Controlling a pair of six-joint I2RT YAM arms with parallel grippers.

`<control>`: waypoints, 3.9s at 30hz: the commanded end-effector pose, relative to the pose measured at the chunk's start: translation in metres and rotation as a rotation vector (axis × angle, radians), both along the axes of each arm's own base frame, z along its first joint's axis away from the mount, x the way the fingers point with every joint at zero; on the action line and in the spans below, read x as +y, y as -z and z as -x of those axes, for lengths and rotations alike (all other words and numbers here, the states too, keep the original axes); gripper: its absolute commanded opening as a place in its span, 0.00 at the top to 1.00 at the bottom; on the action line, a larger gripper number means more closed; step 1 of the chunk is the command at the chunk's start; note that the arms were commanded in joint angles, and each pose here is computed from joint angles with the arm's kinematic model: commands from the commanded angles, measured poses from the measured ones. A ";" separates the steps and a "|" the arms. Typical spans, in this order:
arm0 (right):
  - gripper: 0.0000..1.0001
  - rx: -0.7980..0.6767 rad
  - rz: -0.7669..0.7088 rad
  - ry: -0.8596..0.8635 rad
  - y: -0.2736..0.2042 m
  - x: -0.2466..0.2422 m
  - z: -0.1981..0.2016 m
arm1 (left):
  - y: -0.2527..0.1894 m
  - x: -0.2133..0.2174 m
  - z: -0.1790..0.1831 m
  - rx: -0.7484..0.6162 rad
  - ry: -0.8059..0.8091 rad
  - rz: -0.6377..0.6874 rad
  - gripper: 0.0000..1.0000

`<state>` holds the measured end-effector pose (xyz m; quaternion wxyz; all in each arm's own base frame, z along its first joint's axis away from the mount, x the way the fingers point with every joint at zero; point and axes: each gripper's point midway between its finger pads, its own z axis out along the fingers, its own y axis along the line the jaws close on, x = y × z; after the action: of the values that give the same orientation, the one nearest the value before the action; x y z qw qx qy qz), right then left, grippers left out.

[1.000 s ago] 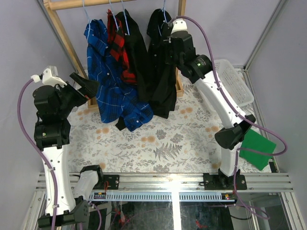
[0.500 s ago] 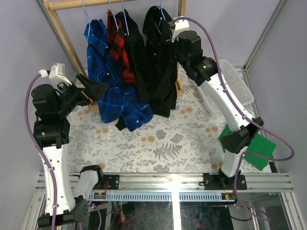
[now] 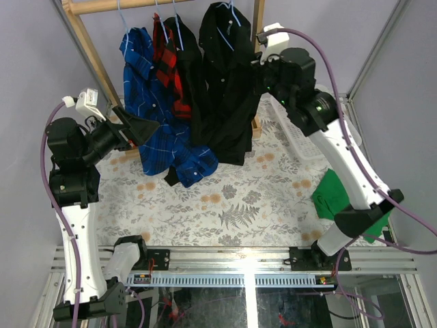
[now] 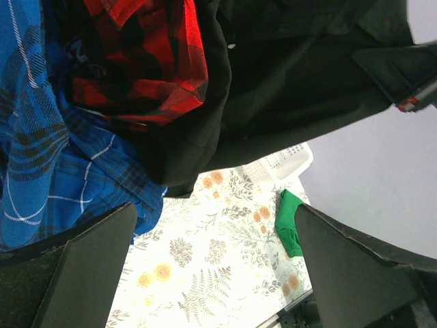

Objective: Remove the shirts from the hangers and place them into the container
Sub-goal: Pick up the hanger from the clothesline.

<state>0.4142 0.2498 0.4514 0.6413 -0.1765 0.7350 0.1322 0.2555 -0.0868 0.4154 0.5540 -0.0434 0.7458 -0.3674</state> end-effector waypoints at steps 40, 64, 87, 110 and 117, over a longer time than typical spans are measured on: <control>1.00 -0.474 0.182 -0.587 -0.061 -0.094 0.286 | -0.003 -0.038 -0.011 -0.147 -0.070 -0.090 0.00; 1.00 -0.214 0.233 -0.891 0.041 -0.032 0.262 | -0.056 0.036 0.032 -0.325 -0.446 0.096 0.00; 1.00 0.263 -0.108 -0.833 0.146 0.017 0.227 | 0.030 -0.086 0.034 -0.205 0.274 0.022 0.00; 1.00 0.573 -0.188 -0.936 0.170 0.032 0.247 | 0.067 -0.103 0.005 -0.170 0.227 0.024 0.30; 1.00 0.544 -0.168 -0.947 0.166 0.031 0.247 | 0.066 -0.106 -0.015 -0.139 0.136 -0.003 0.33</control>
<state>0.1693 0.2782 0.2588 0.2812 -0.3669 0.7376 0.4922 0.2548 -0.2010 0.3249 0.5338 0.0535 0.7219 -0.4372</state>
